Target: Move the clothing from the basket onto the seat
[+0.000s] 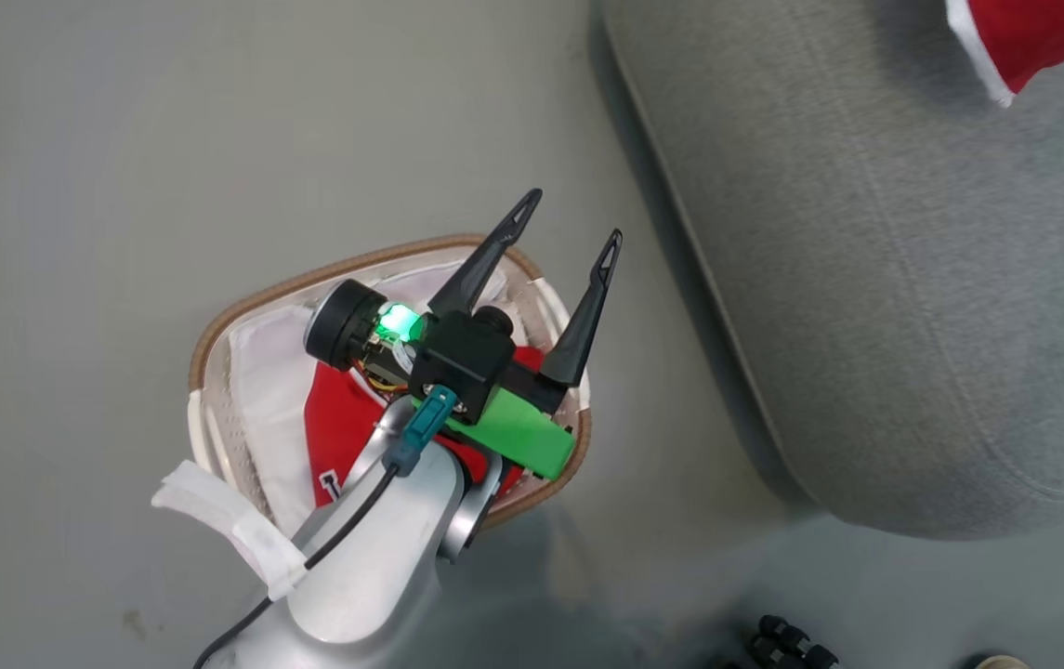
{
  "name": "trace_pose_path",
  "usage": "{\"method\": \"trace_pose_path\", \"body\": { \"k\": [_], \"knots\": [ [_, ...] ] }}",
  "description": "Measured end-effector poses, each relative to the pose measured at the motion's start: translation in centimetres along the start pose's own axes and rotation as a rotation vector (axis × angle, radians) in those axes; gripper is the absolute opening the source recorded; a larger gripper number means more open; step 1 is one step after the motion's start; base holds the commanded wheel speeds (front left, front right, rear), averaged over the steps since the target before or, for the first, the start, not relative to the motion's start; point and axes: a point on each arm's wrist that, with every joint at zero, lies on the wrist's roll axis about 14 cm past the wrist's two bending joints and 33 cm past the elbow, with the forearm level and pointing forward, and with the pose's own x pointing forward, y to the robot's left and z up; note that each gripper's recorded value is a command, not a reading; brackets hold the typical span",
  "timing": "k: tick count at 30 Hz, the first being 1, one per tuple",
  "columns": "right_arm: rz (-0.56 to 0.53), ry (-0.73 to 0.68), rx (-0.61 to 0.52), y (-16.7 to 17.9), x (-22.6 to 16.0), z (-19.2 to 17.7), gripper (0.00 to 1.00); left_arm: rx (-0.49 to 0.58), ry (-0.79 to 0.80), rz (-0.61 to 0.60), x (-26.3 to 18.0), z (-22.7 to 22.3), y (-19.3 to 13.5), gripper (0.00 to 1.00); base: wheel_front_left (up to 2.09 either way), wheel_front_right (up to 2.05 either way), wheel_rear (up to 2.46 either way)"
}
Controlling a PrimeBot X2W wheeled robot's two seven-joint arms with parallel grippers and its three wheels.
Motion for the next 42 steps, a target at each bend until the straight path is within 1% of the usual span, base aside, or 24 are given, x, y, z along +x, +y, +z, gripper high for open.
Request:
{"method": "trace_pose_path", "body": {
  "k": [3,6,7,8,9,10,11,14,18,21,26,30,34,36,40,42],
  "knots": [
    [-0.003,0.076,0.012,1.6,0.6,-3.4,0.0,-0.005,0.016,0.046,-0.5,-0.9,1.7,1.0,0.0,0.0,0.0],
    [0.03,0.127,0.024,4.5,1.0,-6.1,0.0,-0.016,0.04,0.097,-1.2,-2.0,3.4,1.0,0.0,0.0,0.0],
    [0.048,0.142,0.033,5.8,1.0,-6.9,0.07,-0.019,0.048,0.115,-1.5,-2.4,3.9,1.0,0.0,0.0,0.0],
    [0.066,0.16,0.042,7.2,0.9,-7.9,0.29,-0.021,0.056,0.132,-1.8,-2.8,4.5,1.0,0.0,0.0,0.0],
    [0.078,0.178,0.054,8.1,0.7,-8.7,0.48,-0.023,0.062,0.143,-2.0,-3.0,4.9,1.0,0.0,0.0,0.0],
    [0.091,0.203,0.07,9.3,0.3,-9.9,0.95,-0.026,0.069,0.156,-2.2,-3.3,5.3,1.0,0.0,0.0,0.0],
    [0.104,0.236,0.082,10.3,-0.4,-11.2,1.0,-0.027,0.076,0.167,-2.5,-3.6,5.7,1.0,0.0,0.0,0.0],
    [0.138,0.308,0.11,12.8,-2.5,-13.9,1.0,-0.027,0.093,0.197,-3.2,-4.1,6.5,1.0,0.0,0.0,0.0],
    [0.17,0.362,0.151,14.7,-5.6,-15.3,1.0,-0.03,0.101,0.227,-3.9,-4.0,7.0,1.0,0.0,0.0,0.0],
    [0.191,0.393,0.173,15.3,-8.1,-15.8,1.0,-0.022,0.098,0.248,-4.4,-3.4,7.2,1.0,0.0,0.0,0.0],
    [0.212,0.435,0.205,15.1,-12.5,-15.7,1.0,-0.01,0.09,0.284,-5.5,-2.2,7.2,1.0,0.0,0.0,0.0],
    [0.225,0.429,0.241,14.9,-15.0,-14.4,1.0,-0.001,0.083,0.326,-6.9,-1.1,7.2,1.0,0.0,0.0,0.0],
    [0.209,0.38,0.302,14.1,-16.1,-12.2,1.0,0.01,0.076,0.374,-8.7,-0.1,7.3,1.0,0.0,0.0,0.0],
    [0.221,0.358,0.333,14.5,-16.8,-11.0,1.0,0.016,0.073,0.41,-9.8,0.4,7.6,1.0,0.0,0.0,0.0],
    [0.245,0.272,0.388,15.3,-16.8,-7.8,1.0,0.033,0.056,0.478,-11.9,1.6,8.4,1.0,0.0,0.0,0.0],
    [0.28,0.242,0.425,16.6,-17.4,-6.3,1.0,0.043,0.041,0.519,-13.1,2.4,9.0,1.0,0.0,0.0,0.0]
  ]
}}
